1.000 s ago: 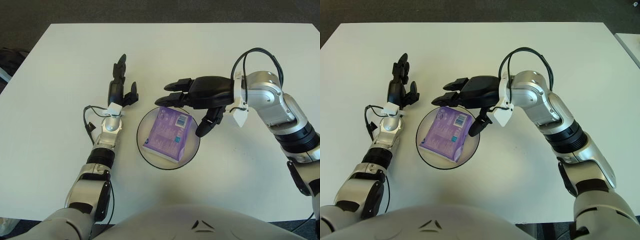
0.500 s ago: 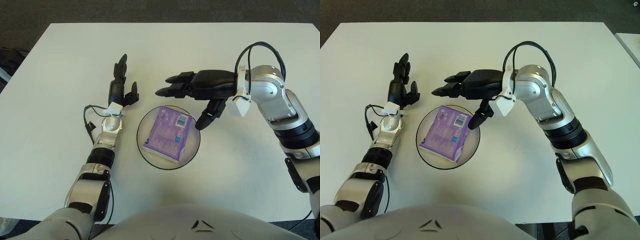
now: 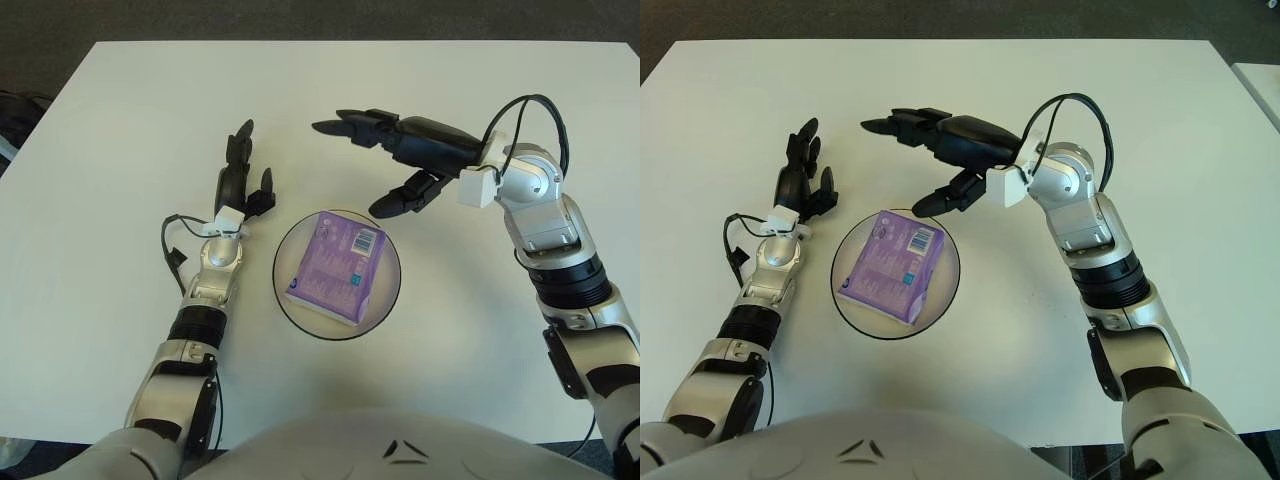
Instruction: Put the tissue paper into the plate.
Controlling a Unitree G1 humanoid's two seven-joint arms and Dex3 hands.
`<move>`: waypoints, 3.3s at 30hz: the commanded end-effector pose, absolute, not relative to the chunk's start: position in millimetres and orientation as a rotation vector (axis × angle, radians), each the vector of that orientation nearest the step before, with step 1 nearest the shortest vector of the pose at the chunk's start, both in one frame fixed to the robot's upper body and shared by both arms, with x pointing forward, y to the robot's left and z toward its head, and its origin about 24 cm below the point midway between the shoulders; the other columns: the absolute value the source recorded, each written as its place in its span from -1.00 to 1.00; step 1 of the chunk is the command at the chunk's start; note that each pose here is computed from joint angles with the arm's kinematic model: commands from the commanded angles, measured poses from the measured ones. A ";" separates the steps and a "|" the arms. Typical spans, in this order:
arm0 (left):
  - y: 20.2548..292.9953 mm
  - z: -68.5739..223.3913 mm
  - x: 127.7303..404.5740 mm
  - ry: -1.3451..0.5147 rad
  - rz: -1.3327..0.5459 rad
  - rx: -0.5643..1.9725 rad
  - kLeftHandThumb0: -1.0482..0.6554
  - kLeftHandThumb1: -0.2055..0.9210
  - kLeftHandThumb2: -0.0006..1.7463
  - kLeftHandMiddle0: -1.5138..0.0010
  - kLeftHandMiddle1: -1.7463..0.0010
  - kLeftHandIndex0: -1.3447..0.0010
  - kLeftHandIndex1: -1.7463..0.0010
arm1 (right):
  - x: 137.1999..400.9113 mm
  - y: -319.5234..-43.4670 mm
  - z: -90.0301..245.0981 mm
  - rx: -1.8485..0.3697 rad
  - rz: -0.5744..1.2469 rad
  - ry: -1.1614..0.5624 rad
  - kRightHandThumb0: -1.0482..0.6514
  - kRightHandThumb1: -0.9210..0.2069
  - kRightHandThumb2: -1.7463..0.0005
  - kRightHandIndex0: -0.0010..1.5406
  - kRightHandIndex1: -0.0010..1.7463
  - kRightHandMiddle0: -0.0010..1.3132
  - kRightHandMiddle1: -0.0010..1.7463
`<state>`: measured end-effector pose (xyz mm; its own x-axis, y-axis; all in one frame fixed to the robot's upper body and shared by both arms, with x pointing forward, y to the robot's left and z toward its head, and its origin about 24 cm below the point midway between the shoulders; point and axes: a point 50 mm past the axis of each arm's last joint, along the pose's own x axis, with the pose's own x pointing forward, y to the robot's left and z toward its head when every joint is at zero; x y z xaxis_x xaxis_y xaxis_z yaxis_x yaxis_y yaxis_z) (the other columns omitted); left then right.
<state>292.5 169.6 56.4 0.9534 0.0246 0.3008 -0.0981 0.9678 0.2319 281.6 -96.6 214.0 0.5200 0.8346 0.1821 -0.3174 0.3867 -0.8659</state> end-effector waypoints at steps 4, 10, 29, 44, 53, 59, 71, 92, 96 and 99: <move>174.7 -4.4 250.1 -0.008 0.049 0.247 -0.61 1.00 -0.03 0.64 0.94 1.00 0.29 | 292.3 -115.3 195.5 -0.680 0.605 -0.640 -0.93 -1.00 0.33 -0.69 -0.89 -1.00 -0.25; 174.2 1.2 250.1 -0.024 0.061 0.266 -0.57 1.00 -0.04 0.61 0.93 1.00 0.27 | 295.5 -117.2 182.7 -0.483 0.480 -0.608 -0.84 -1.00 0.44 -0.59 -0.84 -1.00 0.00; 172.8 9.5 244.9 -0.022 0.058 0.241 -0.57 1.00 -0.05 0.62 0.93 1.00 0.28 | 288.1 -116.0 141.9 -0.202 0.298 -0.576 -0.63 -0.93 0.47 -0.61 -0.52 -1.00 0.29; 173.3 9.9 243.7 -0.022 0.059 0.250 -0.59 1.00 -0.04 0.62 0.93 1.00 0.27 | 275.4 -114.1 120.2 -0.012 0.279 -0.491 -0.47 -0.69 0.21 -0.69 -0.26 -1.00 0.30; 173.2 10.1 243.9 -0.028 0.063 0.240 -0.59 1.00 -0.05 0.61 0.93 1.00 0.25 | 268.4 -114.8 107.4 0.049 0.253 -0.448 -0.37 -0.57 0.07 -0.71 -0.19 -1.00 0.29; 173.1 9.2 243.8 -0.028 0.063 0.237 -0.58 1.00 -0.06 0.60 0.93 1.00 0.25 | 265.5 -114.9 100.7 0.075 0.236 -0.422 -0.33 -0.49 0.02 -0.72 -0.16 -1.00 0.33; 173.7 8.4 244.0 -0.030 0.070 0.239 -0.59 1.00 -0.06 0.59 0.92 1.00 0.22 | 260.8 -116.2 86.7 0.091 0.160 -0.363 -0.35 -0.45 0.00 -0.69 -0.11 -0.98 0.36; 178.9 6.8 244.2 -0.032 0.068 0.251 -0.61 1.00 -0.04 0.59 0.92 1.00 0.20 | 266.0 -122.6 61.4 0.057 -0.105 -0.325 -0.24 -0.47 -0.06 -0.64 -0.02 -0.92 0.39; 179.2 6.8 244.3 -0.034 0.068 0.252 -0.61 1.00 -0.04 0.58 0.92 1.00 0.20 | 267.9 -123.5 58.0 0.052 -0.158 -0.331 -0.21 -0.45 -0.11 -0.64 -0.01 -0.93 0.40; 179.6 6.5 244.4 -0.034 0.069 0.252 -0.61 1.00 -0.04 0.58 0.91 1.00 0.20 | 269.2 -124.2 55.8 0.055 -0.194 -0.328 -0.17 -0.44 -0.14 -0.63 0.02 -0.95 0.40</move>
